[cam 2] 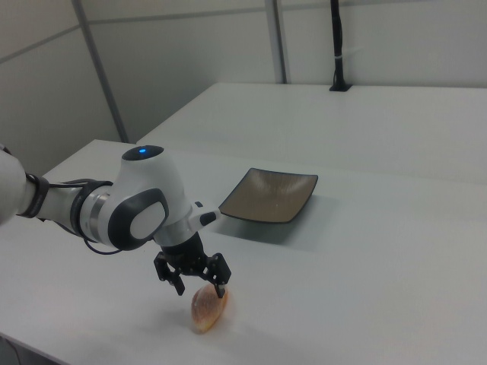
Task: Bread is placed on a ceramic plate
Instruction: 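Lower the open gripper over the bread roll and close on it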
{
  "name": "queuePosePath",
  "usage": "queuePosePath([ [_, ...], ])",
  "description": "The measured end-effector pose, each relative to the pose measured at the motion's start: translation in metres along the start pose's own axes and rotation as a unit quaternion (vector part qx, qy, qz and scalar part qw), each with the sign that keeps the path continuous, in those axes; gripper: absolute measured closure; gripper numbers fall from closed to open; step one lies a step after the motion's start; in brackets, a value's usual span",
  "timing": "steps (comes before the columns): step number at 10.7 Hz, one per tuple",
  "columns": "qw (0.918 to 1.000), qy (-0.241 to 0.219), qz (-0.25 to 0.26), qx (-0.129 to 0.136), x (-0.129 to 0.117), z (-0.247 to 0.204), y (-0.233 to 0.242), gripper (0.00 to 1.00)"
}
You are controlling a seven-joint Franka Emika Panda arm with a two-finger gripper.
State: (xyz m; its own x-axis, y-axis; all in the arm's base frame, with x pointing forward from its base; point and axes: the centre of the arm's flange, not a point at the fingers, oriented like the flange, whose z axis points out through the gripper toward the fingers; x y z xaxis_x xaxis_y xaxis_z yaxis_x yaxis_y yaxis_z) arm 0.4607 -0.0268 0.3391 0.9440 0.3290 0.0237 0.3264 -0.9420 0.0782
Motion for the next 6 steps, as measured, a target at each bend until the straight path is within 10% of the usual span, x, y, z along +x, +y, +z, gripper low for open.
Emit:
queuePosePath([
  [6, 1.0, 0.004, 0.0, -0.002, 0.004, 0.024, 0.002, 0.0],
])
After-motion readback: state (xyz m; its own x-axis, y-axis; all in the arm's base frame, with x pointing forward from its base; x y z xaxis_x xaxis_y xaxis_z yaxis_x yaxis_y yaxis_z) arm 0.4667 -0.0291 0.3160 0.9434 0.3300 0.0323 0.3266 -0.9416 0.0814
